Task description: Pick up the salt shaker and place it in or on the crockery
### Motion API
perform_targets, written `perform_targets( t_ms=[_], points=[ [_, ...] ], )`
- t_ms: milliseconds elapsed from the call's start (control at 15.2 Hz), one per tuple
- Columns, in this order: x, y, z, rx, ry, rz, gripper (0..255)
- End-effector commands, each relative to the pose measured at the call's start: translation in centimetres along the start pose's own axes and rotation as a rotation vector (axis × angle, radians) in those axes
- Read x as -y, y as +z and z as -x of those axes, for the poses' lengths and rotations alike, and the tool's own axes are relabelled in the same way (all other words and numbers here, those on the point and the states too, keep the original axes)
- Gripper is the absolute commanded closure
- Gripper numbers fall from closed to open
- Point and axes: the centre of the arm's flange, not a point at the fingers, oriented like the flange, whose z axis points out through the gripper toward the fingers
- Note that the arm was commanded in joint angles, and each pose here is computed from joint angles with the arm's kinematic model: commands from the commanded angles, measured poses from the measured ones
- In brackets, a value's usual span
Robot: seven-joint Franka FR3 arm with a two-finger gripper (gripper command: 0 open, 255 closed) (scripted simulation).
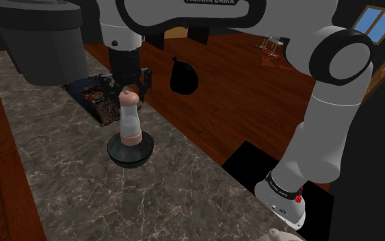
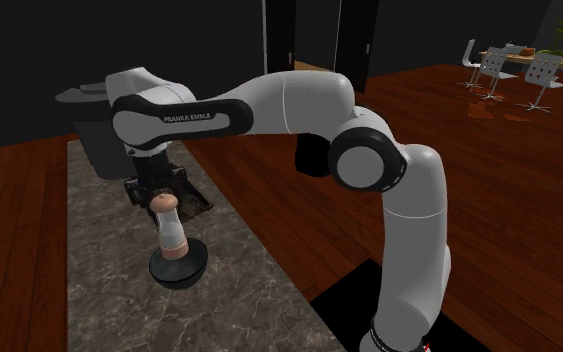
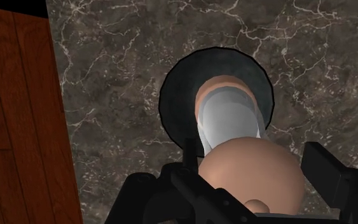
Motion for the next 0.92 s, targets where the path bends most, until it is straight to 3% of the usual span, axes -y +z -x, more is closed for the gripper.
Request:
perform_targets(
  t_ms=[0,396,858],
  points=[
    [0.1,1.1,0.0,0.0,0.0,0.0,255],
    [0.1,4.2,-0.2,0.0,0.0,0.0,255],
    [0.1,4.2,-0.2,0.0,0.0,0.0,255]
  ],
)
